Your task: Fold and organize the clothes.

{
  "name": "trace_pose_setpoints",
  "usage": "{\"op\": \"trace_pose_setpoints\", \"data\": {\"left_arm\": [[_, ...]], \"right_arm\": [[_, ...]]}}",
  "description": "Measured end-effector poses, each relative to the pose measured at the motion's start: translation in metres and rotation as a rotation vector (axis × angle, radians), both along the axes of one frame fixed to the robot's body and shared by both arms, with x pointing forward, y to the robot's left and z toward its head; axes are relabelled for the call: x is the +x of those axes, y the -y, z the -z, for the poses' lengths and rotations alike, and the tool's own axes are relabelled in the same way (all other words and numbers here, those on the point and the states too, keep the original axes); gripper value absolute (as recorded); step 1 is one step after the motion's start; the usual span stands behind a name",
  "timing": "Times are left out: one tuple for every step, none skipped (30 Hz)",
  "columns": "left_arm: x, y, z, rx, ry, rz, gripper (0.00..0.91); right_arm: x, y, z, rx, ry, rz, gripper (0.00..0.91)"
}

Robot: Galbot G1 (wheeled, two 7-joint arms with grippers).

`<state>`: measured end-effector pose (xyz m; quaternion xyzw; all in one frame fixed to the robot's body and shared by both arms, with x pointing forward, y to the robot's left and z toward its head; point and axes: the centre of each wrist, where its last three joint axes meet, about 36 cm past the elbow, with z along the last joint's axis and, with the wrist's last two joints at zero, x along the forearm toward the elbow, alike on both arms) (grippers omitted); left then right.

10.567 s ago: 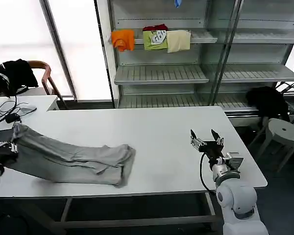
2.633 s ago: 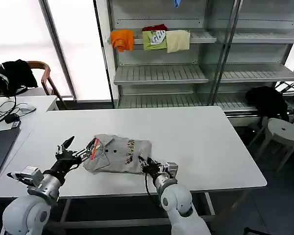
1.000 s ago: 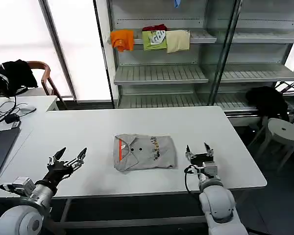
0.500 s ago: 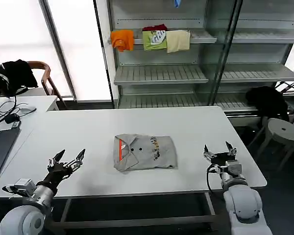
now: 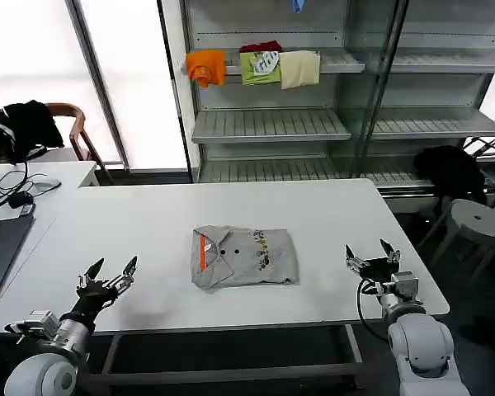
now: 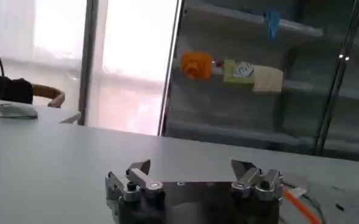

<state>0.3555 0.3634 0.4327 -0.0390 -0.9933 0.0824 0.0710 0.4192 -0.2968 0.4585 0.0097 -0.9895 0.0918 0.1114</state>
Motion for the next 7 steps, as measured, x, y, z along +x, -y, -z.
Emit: {"op": "trace_pose_setpoints", "data": {"left_arm": [[0.0001,-0.0005,0.0012,-0.001,0.001,-0.002,0.907],[0.0002,-0.0009,0.0022,-0.001,0.002,-0.004,0.907],[0.0005,-0.0014,0.0032,-0.001,0.003,-0.006,0.907],[0.0006,-0.0018,0.0041,-0.001,0.005,-0.008,0.907],[0.0008,-0.0022,0.0047,0.0,0.007,-0.009,0.907],[0.001,-0.0026,0.0053,0.002,0.01,-0.01,0.907],[0.0011,-0.003,0.0058,0.005,0.012,-0.01,0.907]], "right_arm": [[-0.0002,0.0005,-0.0003,0.001,0.001,-0.002,0.907],[-0.0004,0.001,-0.0003,0.002,0.001,-0.004,0.907],[-0.0007,0.0012,-0.0003,0.002,0.002,-0.006,0.907],[-0.0009,0.0013,-0.0003,0.003,0.003,-0.008,0.907],[-0.0012,0.0013,-0.0004,0.004,0.004,-0.009,0.907],[-0.0014,0.0013,-0.0002,0.006,0.005,-0.01,0.907],[-0.0015,0.0011,0.0,0.01,0.006,-0.012,0.907]]}}
